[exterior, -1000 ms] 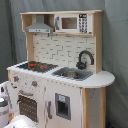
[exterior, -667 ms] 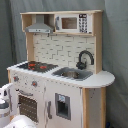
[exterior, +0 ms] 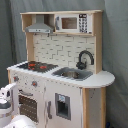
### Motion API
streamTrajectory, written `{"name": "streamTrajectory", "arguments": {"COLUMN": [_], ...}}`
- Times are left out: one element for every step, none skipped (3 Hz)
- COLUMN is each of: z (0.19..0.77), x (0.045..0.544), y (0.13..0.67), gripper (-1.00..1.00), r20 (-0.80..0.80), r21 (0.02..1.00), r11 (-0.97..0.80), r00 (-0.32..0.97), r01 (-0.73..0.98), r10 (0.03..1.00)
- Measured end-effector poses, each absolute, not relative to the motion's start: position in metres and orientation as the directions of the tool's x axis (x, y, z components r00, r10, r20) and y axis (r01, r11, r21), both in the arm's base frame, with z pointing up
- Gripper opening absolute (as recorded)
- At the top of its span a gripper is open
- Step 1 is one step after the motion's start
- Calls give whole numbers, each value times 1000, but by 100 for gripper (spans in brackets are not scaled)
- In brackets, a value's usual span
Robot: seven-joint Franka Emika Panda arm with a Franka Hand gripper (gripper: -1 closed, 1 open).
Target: Play with the kitchen
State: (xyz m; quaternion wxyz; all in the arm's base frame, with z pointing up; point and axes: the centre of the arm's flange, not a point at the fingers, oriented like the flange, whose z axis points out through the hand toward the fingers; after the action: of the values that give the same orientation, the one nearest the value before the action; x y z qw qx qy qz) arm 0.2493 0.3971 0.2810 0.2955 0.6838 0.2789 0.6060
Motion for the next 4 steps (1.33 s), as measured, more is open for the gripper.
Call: {"name": "streamTrajectory", "arguments": {"z": [263, 262, 261, 260], "x": [267, 288, 305, 319], "y": [384, 380, 389, 396], "gripper": [100, 100, 100, 100], "r20": [691, 698, 704, 698], "r21": [715, 707, 700, 705], "r11": [-699, -707, -713, -705], "r00": [146, 141, 126, 97], "r01": [5, 16, 41, 77], "r10": [708, 702, 699, 709]}}
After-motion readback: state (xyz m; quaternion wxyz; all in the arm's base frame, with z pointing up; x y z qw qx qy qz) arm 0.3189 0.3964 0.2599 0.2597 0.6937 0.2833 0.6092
